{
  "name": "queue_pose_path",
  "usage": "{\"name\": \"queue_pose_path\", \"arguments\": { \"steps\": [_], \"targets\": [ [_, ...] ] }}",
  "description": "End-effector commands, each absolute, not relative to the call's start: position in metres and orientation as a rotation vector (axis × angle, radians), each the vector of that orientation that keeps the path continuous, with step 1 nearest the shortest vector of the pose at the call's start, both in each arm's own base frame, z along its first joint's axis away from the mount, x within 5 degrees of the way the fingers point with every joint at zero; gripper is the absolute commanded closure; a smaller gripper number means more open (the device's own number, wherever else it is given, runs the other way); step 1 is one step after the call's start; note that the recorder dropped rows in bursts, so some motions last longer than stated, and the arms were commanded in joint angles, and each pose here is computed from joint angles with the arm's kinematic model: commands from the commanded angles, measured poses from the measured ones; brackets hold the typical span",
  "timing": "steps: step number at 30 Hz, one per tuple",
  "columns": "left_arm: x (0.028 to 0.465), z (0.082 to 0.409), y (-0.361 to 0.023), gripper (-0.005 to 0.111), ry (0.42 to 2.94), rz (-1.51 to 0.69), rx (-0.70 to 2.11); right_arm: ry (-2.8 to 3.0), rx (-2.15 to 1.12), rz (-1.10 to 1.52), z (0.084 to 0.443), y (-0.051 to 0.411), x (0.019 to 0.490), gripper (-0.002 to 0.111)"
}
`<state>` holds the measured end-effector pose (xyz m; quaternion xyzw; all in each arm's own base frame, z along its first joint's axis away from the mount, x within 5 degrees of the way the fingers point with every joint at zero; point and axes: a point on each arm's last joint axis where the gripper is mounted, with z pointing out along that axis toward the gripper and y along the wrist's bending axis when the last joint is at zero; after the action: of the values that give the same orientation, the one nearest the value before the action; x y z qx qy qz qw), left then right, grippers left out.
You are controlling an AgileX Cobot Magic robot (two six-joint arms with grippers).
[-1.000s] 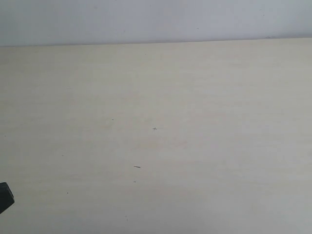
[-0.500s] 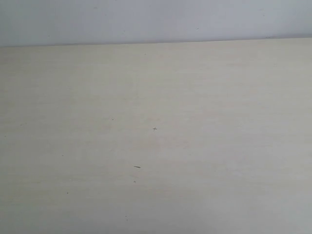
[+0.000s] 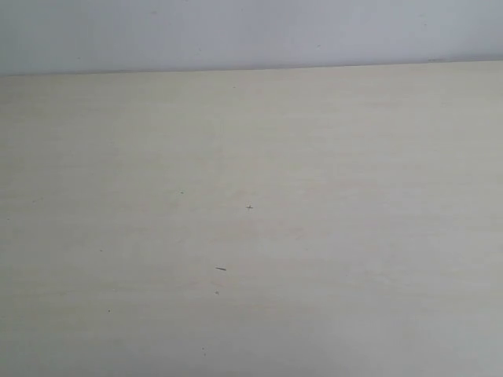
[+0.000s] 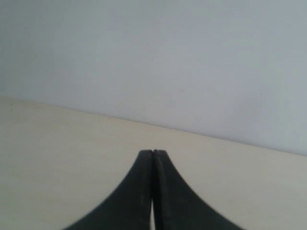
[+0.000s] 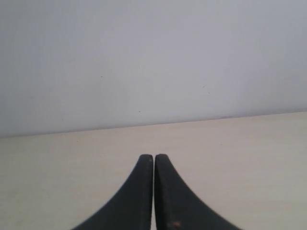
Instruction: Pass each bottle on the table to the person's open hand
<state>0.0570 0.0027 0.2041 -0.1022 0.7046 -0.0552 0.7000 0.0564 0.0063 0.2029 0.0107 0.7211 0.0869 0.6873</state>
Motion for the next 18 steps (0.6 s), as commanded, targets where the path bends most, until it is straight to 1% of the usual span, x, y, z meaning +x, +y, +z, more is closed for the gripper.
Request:
{"name": "queue_pose_path", "arguments": {
  "steps": [1, 7, 12, 18],
  "targets": [
    [0.0564, 0.2063, 0.0029, 0.107, 1.536, -0.183, -0.288, 1.612, 0.028, 0.190, 0.2018, 0.0059, 0.0561, 0.107],
    [0.0562, 0.2043, 0.0053, 0.107, 1.572, -0.021, -0.171, 1.612, 0.026, 0.188, 0.2018, 0.0059, 0.0561, 0.107],
    [0.0562, 0.2046, 0.0055, 0.107, 1.570, -0.001, -0.154, 1.612, 0.028, 0.190, 0.2018, 0.0059, 0.0561, 0.107],
    [0.0560, 0.2046, 0.0071, 0.107, 1.574, 0.073, -0.120, 1.612, 0.028, 0.190, 0.2018, 0.0059, 0.0561, 0.107]
  ]
}}
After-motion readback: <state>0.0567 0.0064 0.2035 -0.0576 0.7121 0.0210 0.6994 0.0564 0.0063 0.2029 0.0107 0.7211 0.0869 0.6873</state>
